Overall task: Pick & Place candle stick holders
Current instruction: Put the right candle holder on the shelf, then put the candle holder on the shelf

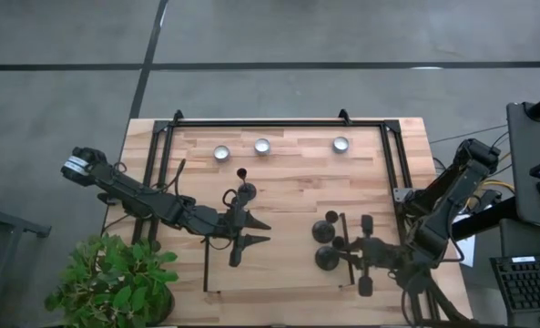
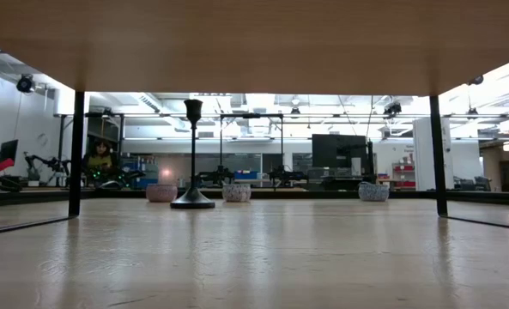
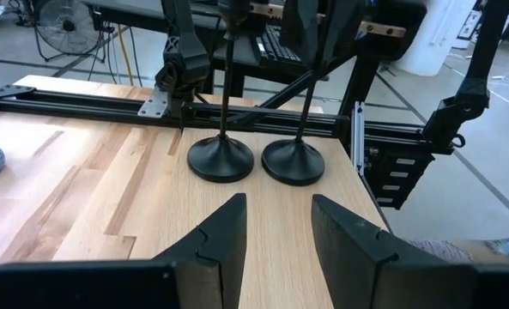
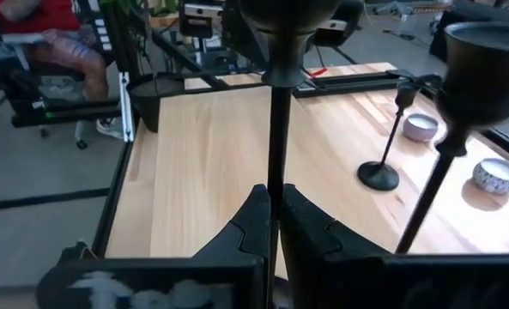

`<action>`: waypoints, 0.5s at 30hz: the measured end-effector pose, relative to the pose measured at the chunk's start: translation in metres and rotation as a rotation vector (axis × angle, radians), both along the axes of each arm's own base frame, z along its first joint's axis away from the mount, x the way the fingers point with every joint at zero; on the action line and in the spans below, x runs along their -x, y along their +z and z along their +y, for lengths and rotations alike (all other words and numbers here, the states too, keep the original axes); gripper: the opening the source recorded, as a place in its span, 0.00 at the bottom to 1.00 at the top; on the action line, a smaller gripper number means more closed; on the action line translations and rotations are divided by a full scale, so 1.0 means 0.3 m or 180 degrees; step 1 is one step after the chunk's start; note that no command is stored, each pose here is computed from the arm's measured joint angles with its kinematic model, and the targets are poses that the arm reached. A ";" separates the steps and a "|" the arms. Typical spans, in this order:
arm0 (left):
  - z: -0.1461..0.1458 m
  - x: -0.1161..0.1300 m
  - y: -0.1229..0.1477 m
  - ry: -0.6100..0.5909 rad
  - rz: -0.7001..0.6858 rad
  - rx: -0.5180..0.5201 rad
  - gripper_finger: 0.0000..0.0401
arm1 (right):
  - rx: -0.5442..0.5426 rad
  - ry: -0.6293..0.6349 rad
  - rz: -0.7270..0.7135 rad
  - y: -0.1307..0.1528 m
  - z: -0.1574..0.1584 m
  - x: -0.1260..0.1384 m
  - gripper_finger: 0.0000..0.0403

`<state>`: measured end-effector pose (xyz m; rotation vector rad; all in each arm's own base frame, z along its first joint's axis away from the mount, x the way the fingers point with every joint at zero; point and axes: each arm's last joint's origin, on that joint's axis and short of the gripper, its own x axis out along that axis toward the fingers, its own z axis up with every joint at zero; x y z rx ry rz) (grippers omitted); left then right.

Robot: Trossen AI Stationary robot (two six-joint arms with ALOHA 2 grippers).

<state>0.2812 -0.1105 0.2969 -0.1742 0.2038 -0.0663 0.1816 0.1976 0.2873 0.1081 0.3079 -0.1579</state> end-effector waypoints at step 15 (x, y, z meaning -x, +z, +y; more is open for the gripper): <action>0.004 0.000 0.000 0.0192 0.0004 0.0218 0.32 | -0.0014 -0.0063 0.0006 -0.020 -0.003 0.002 0.15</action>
